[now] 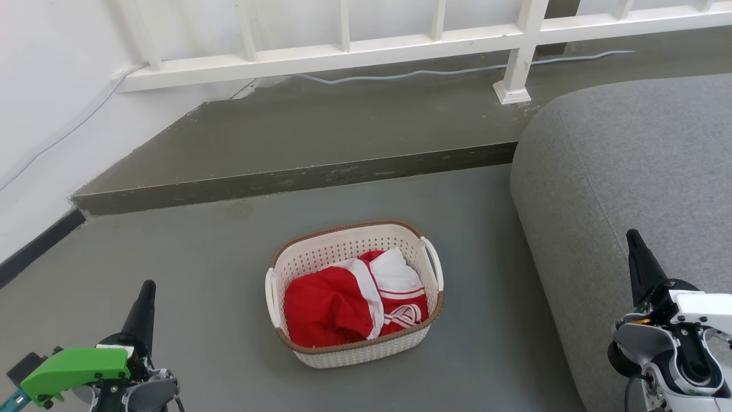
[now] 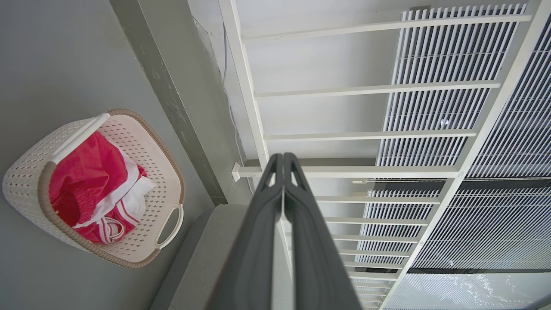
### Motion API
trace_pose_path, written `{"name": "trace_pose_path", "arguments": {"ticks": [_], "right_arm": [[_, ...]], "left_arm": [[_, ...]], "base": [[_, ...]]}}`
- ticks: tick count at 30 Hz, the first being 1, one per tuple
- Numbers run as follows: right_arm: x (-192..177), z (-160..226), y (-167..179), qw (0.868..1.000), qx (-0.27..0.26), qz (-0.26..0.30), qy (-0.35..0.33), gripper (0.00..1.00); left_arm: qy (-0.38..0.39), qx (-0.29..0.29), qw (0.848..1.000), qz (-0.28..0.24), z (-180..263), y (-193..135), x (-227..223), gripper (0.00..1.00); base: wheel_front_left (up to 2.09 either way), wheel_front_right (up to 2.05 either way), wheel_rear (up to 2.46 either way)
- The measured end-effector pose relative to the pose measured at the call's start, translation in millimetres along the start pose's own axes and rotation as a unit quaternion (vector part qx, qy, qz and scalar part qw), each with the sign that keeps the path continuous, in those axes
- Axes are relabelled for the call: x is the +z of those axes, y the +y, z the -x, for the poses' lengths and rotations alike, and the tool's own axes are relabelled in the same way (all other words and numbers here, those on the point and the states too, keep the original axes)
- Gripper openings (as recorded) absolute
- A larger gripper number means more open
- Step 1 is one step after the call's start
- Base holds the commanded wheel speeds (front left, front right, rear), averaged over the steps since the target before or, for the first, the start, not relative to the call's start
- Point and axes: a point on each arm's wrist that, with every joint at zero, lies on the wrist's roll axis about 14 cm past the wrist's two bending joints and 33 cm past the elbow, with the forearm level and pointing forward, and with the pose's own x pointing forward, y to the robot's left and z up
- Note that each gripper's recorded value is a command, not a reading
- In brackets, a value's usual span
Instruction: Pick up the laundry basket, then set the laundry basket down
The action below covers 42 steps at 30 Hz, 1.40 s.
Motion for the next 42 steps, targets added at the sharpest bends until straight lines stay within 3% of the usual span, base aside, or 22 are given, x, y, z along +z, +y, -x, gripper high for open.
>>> {"name": "trace_pose_path", "arguments": {"ticks": [42], "right_arm": [[-0.4,-0.1,1.2,1.0,0.004,-0.002,0.0,0.0]], "left_arm": [[-0.002,-0.001,1.0,0.001,-0.1,-0.6,0.7,0.0]], "base": [[0.0,0.0,0.0]]}}
